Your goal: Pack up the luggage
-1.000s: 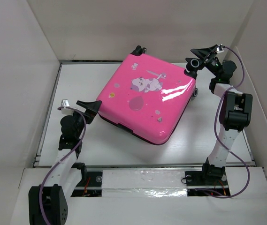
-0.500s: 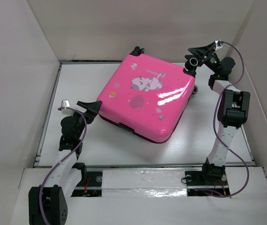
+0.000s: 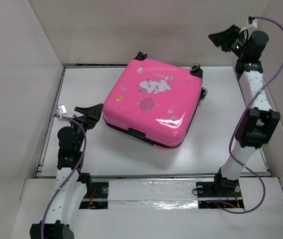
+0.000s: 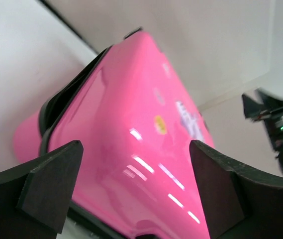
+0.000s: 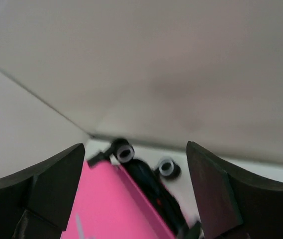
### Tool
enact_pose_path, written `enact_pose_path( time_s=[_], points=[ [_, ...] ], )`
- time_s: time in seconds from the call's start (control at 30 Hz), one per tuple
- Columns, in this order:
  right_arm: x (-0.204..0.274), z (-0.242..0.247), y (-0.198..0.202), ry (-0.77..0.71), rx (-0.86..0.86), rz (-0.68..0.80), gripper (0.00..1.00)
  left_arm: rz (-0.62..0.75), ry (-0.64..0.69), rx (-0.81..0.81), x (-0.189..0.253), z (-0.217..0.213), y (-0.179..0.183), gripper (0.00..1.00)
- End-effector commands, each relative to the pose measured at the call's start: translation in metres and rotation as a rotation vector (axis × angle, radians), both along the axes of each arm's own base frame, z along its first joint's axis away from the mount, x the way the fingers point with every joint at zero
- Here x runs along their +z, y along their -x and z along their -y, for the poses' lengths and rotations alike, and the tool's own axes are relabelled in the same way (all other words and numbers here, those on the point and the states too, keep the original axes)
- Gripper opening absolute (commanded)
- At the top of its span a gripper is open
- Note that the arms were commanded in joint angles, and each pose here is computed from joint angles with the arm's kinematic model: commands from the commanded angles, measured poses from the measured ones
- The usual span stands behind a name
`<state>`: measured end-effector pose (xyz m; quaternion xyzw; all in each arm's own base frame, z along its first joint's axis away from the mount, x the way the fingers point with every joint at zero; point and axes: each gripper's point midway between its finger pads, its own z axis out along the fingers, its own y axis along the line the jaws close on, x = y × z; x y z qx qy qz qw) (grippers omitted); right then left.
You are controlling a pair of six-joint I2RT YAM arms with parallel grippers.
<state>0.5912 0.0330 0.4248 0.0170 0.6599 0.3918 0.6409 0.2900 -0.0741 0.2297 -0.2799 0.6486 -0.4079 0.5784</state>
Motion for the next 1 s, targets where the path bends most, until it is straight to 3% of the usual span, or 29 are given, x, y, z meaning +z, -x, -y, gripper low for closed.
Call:
enact_pose_path(
  time_s=[0.0, 0.03, 0.07, 0.1, 0.13, 0.23, 0.3, 0.33, 0.37, 0.43, 0.47, 0.53, 0.57, 0.7, 0.8, 0.87, 0.9, 0.97],
  points=[
    [-0.002, -0.003, 0.048, 0.117, -0.111, 0.096, 0.58, 0.187, -0.012, 0.019, 0.064, -0.003, 0.003, 0.84],
    [-0.041, -0.007, 0.063, 0.094, -0.101, 0.074, 0.39, 0.222, -0.011, 0.003, 0.075, 0.000, 0.004, 0.71],
    [-0.044, -0.015, 0.082, 0.091, -0.086, 0.094, 0.20, 0.253, -0.013, -0.045, 0.083, 0.008, 0.006, 0.61],
    [-0.019, -0.031, 0.121, 0.117, -0.060, 0.192, 0.00, 0.316, -0.013, -0.071, 0.104, 0.012, 0.005, 0.48],
    [-0.065, -0.037, 0.139, 0.131, -0.056, 0.141, 0.00, 0.351, -0.010, -0.104, 0.116, 0.017, 0.006, 0.26],
    [-0.106, -0.061, 0.208, 0.221, -0.051, 0.173, 0.00, 0.512, 0.010, -0.241, 0.167, 0.046, 0.016, 0.03],
    [-0.130, -0.063, 0.235, 0.236, -0.078, 0.159, 0.00, 0.580, -0.026, -0.259, 0.200, 0.066, 0.009, 0.00],
    [-0.126, -0.066, 0.259, 0.241, -0.075, 0.201, 0.00, 0.602, -0.008, -0.361, 0.211, 0.103, 0.023, 0.00],
    [-0.166, -0.065, 0.272, 0.241, -0.066, 0.128, 0.00, 0.623, -0.056, -0.333, 0.217, 0.114, 0.017, 0.00],
    [-0.191, -0.074, 0.296, 0.217, -0.030, 0.072, 0.00, 0.614, -0.072, -0.413, 0.225, 0.161, 0.030, 0.00],
    [-0.189, -0.073, 0.311, 0.214, -0.035, 0.095, 0.00, 0.599, -0.078, -0.376, 0.223, 0.165, 0.027, 0.00],
    [-0.229, -0.071, 0.326, 0.219, -0.048, -0.023, 0.00, 0.540, -0.156, -0.383, 0.197, 0.179, 0.030, 0.00],
    [-0.227, -0.070, 0.336, 0.220, -0.061, -0.009, 0.00, 0.493, -0.168, -0.352, 0.183, 0.175, 0.027, 0.00],
    [-0.279, -0.056, 0.349, 0.239, -0.137, -0.179, 0.00, 0.284, -0.202, -0.361, 0.096, 0.149, 0.048, 0.00],
    [-0.301, -0.067, 0.353, 0.256, -0.064, -0.243, 0.01, 0.175, -0.232, -0.351, 0.059, 0.127, 0.066, 0.00],
    [-0.307, -0.074, 0.354, 0.291, -0.014, -0.256, 0.09, 0.102, -0.244, -0.332, 0.038, 0.116, 0.071, 0.00],
    [-0.307, -0.082, 0.357, 0.300, 0.036, -0.253, 0.21, 0.043, -0.264, -0.339, 0.015, 0.111, 0.078, 0.00],
    [-0.314, -0.086, 0.354, 0.310, 0.053, -0.277, 0.27, -0.027, -0.230, -0.379, -0.009, 0.113, 0.088, 0.00]
  ],
)
